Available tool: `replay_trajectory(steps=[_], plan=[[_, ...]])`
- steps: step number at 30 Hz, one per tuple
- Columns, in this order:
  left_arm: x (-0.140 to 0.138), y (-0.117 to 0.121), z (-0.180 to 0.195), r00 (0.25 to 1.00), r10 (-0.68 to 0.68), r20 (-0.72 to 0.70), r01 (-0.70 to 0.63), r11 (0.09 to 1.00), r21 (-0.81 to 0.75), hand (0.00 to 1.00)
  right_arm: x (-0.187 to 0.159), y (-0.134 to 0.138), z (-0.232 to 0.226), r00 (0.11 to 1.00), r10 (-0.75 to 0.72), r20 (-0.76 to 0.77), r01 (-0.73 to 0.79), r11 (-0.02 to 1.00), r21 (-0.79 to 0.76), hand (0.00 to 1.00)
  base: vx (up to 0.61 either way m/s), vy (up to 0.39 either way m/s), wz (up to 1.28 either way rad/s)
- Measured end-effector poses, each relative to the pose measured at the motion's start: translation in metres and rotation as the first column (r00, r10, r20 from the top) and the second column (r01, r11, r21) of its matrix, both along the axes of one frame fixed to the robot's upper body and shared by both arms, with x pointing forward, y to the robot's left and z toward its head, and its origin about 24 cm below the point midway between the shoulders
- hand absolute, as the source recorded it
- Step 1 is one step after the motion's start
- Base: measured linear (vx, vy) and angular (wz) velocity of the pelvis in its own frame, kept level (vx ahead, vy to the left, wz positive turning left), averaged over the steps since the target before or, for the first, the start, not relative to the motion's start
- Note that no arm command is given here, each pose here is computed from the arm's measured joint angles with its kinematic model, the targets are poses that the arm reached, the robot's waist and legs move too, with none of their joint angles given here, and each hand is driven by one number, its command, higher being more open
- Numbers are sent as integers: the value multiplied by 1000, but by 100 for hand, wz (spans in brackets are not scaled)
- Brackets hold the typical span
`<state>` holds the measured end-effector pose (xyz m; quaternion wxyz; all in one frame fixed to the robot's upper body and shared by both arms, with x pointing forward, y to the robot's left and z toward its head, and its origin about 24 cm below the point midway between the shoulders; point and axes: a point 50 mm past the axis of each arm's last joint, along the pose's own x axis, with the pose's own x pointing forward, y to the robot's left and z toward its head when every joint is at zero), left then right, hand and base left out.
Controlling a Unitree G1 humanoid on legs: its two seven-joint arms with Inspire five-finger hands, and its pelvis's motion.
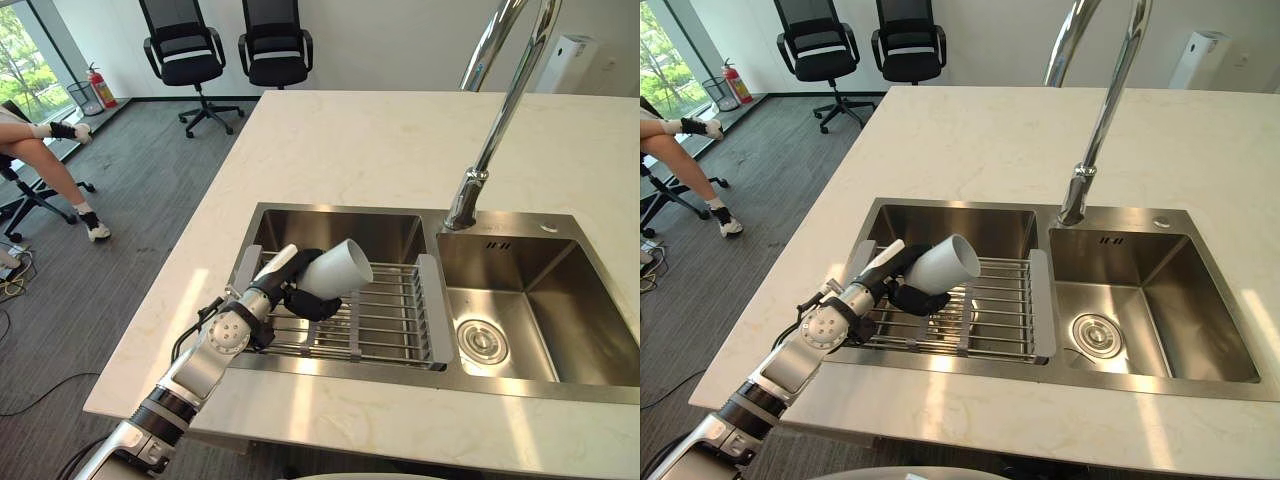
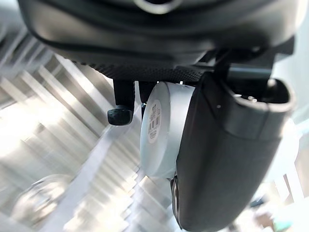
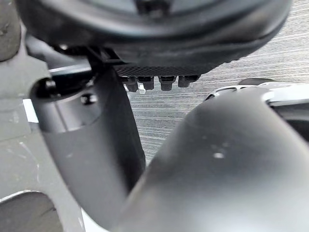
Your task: Walk over to the sink, pick up the cup, carry it to the dishwasher, place the cup inside the dishwasher, then close the dishwasher door
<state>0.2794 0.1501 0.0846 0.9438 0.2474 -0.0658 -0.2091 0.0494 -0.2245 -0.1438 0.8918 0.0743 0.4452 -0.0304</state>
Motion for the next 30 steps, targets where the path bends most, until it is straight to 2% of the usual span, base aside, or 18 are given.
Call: replay_trajectory(steps=[6, 13, 22, 26, 30], plan=[[-19, 14, 34, 986, 48, 157, -6, 965, -261, 0, 1, -2, 2, 998, -51, 41, 52, 999, -8, 100, -3, 0, 3], [-45, 28, 22, 987, 121, 109, -57, 884, -465, 0, -6, 4, -2, 996, -88, 32, 87, 996, 13, 100, 0, 0, 0], [-77, 48, 0, 975, 221, 24, -165, 791, -590, 0, -12, 2, -3, 991, -130, 35, 130, 991, 13, 100, 3, 13, -3], [-82, 45, -1, 977, 211, 23, -151, 765, -626, 0, -13, -2, 0, 988, -143, 66, 143, 990, 9, 100, -20, 27, 27], [-84, 29, 7, 984, 160, 78, -69, 748, -660, 0, -22, -3, 2, 980, -180, 80, 179, 984, 13, 100, -18, 56, 86]])
